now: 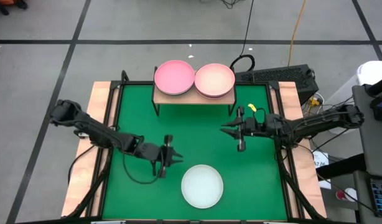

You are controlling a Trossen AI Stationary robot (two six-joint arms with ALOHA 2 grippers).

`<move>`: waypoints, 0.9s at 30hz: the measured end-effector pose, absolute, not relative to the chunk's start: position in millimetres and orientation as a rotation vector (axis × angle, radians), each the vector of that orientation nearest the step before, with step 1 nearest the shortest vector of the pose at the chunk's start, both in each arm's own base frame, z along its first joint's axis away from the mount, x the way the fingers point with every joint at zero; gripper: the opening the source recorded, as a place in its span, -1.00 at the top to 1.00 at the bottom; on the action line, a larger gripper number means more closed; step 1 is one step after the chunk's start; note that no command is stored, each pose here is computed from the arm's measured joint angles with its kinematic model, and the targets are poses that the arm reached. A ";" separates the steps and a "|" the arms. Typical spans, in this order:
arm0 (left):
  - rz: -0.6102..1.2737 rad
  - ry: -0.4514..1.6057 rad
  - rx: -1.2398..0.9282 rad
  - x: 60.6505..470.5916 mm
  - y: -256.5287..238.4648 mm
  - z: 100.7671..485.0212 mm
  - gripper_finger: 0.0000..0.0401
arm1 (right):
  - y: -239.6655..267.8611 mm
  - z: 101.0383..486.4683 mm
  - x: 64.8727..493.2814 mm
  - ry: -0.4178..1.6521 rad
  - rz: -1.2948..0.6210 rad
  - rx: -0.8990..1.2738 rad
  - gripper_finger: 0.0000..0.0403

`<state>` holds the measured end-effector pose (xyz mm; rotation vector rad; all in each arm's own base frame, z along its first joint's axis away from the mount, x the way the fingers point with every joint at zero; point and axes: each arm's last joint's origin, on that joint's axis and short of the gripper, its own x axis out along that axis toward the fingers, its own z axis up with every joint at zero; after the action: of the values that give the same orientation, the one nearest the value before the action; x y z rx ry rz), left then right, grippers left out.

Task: Place and stack plates onto a shelf
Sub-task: Stack the white plate on top of the light pink plate

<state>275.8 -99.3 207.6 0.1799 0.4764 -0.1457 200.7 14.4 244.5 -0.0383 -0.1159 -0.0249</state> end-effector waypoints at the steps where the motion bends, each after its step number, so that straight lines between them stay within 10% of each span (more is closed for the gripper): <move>1: -0.167 0.475 0.204 275.5 -104.0 205.7 0.59 | 14.4 245.2 200.7 -0.123 -0.023 -0.038 0.68; 27: -0.415 0.459 0.565 273.0 -163.1 158.5 0.59 | 14.5 250.3 200.1 -0.172 -0.020 -0.022 0.68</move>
<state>273.0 -163.1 158.5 0.5647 0.4585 -0.4148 200.1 14.5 250.3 -0.0219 -0.1723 -0.0205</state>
